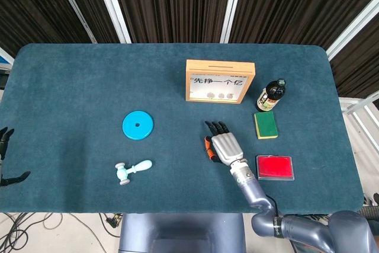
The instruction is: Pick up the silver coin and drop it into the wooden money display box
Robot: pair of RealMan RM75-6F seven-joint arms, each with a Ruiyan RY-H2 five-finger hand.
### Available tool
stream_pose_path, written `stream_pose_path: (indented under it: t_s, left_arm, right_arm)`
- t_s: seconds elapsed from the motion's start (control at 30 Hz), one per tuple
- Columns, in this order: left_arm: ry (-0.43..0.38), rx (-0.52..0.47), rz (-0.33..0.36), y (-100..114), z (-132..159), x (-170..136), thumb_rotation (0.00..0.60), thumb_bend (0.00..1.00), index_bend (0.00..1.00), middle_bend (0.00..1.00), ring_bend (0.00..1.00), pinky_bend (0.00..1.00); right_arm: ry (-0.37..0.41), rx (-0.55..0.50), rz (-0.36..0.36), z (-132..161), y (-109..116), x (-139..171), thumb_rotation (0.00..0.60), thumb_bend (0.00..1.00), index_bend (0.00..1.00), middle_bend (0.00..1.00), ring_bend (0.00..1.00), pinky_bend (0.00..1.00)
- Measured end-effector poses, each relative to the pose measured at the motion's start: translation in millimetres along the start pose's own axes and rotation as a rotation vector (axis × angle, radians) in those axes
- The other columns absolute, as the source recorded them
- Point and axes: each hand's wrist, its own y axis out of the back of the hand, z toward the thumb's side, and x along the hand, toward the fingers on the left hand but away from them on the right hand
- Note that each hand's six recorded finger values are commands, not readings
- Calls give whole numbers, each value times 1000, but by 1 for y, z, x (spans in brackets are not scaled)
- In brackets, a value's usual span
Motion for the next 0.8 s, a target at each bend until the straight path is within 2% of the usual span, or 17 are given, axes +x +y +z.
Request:
stream_pose_path:
  t_s: [0.13, 0.27, 0.43, 0.7, 0.8]
  left_arm:
    - [3, -1, 3, 1, -1, 0, 600, 29, 31, 0, 0, 58]
    - [6, -2, 4, 2, -2, 0, 600, 29, 31, 0, 0, 58]
    - [6, -3, 8, 3, -2, -1, 600, 29, 31, 0, 0, 58]
    - [12, 0, 7, 3, -2, -2, 600, 29, 31, 0, 0, 58]
    - [11, 0, 7, 3, -2, -2, 600, 28, 31, 0, 0, 58]
  right_arm:
    - [0, 2, -36, -3, 14, -2, 600, 562, 639, 34, 0, 0]
    - [-1, 11, -95, -7, 40, -4, 600, 562, 647, 34, 0, 0]
    - [-2, 13, -178, -11, 85, -4, 600, 563, 650, 34, 0, 0]
    - [-26, 37, -318, -8, 173, -7, 600, 562, 650, 34, 0, 0]
    - [-29, 48, -346, -4, 194, -13, 600, 562, 650, 34, 0, 0]
